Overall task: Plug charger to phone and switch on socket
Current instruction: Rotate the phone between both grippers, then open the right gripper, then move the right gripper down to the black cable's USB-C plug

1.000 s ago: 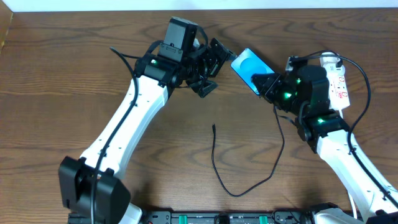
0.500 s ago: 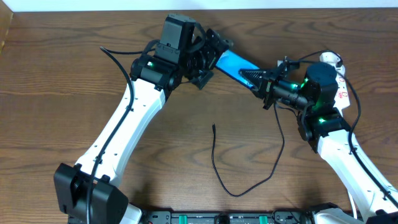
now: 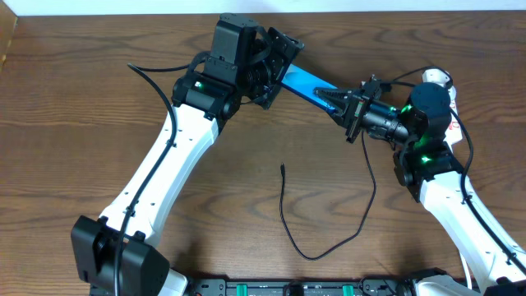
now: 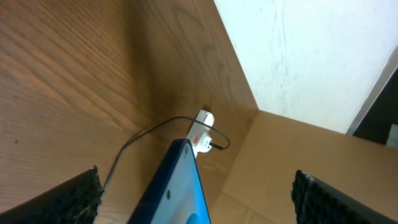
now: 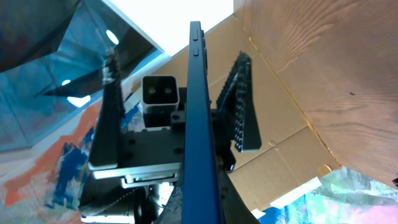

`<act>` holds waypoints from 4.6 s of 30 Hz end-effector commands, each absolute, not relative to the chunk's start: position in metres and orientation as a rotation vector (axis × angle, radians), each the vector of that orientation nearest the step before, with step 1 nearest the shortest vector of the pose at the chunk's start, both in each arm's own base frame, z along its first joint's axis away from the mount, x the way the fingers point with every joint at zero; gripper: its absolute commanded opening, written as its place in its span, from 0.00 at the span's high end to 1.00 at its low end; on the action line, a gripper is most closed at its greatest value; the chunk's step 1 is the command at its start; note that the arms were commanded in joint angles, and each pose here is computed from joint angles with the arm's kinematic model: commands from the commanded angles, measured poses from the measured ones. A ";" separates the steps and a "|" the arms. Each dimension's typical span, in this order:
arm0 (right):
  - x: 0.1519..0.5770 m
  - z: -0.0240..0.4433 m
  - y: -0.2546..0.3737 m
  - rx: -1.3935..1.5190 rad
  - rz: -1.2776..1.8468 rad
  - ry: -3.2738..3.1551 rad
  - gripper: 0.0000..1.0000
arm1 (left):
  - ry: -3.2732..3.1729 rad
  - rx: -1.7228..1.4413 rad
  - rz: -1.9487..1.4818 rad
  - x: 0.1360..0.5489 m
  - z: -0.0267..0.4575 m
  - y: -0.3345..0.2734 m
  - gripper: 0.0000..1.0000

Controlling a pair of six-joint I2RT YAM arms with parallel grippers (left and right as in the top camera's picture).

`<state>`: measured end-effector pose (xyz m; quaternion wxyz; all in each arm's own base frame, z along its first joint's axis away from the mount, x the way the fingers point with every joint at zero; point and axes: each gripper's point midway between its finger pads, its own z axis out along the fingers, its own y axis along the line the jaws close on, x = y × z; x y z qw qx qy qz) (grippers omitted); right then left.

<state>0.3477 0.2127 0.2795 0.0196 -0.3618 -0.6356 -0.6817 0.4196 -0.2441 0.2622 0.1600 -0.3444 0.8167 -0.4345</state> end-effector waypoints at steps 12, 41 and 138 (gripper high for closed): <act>0.348 0.292 0.213 -1.089 -2.149 -1.963 0.98 | 2.248 -1.226 -1.324 0.420 0.274 -0.242 0.34; 0.352 0.302 0.211 -1.073 -2.221 -1.967 0.98 | 2.291 -1.338 -1.390 0.403 0.271 -0.260 0.57; 0.267 0.056 0.263 -0.179 -0.583 -3.340 0.05 | 2.092 -0.037 -1.741 0.399 0.345 -0.105 0.92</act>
